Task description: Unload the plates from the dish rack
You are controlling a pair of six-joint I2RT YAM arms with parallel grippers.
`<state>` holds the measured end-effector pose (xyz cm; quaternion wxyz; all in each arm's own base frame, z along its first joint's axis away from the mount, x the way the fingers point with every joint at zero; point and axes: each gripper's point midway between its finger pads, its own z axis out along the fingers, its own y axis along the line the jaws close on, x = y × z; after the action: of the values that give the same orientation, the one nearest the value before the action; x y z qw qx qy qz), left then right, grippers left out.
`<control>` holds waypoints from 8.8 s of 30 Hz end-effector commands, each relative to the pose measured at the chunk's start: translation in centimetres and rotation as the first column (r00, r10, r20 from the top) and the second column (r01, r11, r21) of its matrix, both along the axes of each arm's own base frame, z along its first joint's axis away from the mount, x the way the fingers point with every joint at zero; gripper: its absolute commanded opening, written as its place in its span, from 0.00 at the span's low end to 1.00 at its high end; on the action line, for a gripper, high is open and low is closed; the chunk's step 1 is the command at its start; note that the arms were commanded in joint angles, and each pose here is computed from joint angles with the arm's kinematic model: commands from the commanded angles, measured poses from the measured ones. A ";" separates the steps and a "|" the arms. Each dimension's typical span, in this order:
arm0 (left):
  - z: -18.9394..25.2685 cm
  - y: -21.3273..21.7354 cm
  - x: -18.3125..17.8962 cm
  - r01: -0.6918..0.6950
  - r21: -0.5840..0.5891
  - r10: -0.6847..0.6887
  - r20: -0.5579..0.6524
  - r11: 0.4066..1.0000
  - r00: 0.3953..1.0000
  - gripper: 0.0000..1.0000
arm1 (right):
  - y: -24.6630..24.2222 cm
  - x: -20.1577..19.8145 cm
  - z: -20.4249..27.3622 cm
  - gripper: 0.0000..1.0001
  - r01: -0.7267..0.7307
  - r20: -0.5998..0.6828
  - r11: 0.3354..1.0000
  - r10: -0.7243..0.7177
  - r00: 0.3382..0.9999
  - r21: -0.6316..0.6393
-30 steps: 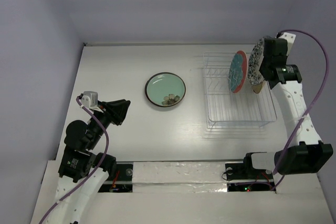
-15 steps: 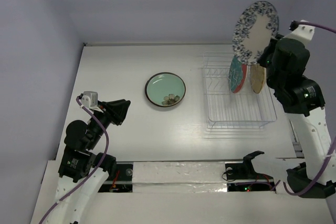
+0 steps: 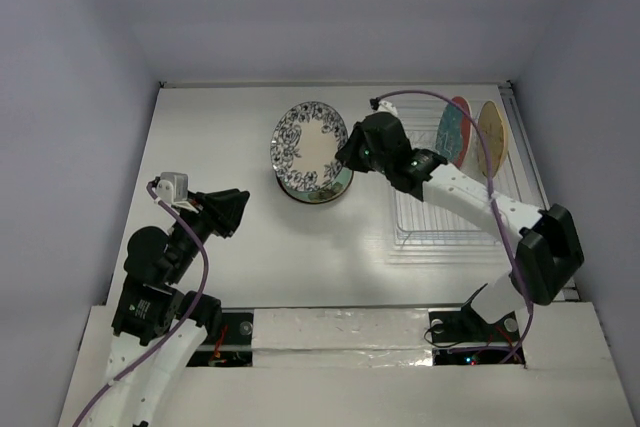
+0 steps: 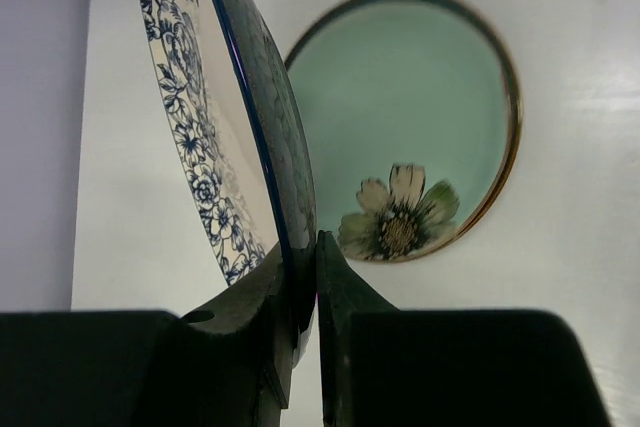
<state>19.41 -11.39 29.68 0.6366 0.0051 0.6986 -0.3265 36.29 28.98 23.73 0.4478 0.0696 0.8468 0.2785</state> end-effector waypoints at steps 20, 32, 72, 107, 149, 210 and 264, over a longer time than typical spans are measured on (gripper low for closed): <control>0.5 0.0 0.5 -0.015 -0.010 0.015 0.010 1.000 1.000 0.29 | 4.7 2.2 -1.5 0.00 0.085 0.001 0.880 -0.096 0.995 0.467; 0.6 0.1 0.4 -0.018 -0.014 0.018 0.015 1.000 1.000 0.29 | 4.0 1.8 -5.4 0.00 0.128 -0.069 0.883 -0.109 0.992 0.451; 1.1 0.0 -0.1 -0.002 -0.018 0.003 0.040 1.000 0.999 0.30 | -10.8 -3.7 0.9 0.00 0.235 0.072 0.945 -0.225 0.972 -0.227; 3.3 0.2 -2.9 0.036 -0.054 -0.029 0.140 0.998 0.990 0.33 | -41.4 2.8 -4.2 0.42 0.544 -0.028 0.504 -0.750 0.660 -0.671; 3.6 0.5 -3.1 0.027 -0.062 -0.017 0.151 0.998 0.988 0.33 | -41.1 1.5 9.6 0.00 0.638 0.223 0.382 -0.715 0.663 -0.669; 1.8 0.8 -1.0 -0.046 -0.051 0.049 0.054 0.998 0.997 0.18 | 4.1 2.4 4.3 0.00 -0.143 0.076 0.917 0.123 0.989 0.372; 1.7 0.5 -1.0 -0.029 -0.047 0.032 0.053 0.998 0.998 0.30 | -13.9 -1.0 4.5 0.00 0.386 0.219 0.863 -0.329 0.919 -0.324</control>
<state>18.70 -10.64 29.90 0.6469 -0.0181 0.6920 -0.3199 34.50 22.85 23.87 0.4974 0.0594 0.8519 0.1530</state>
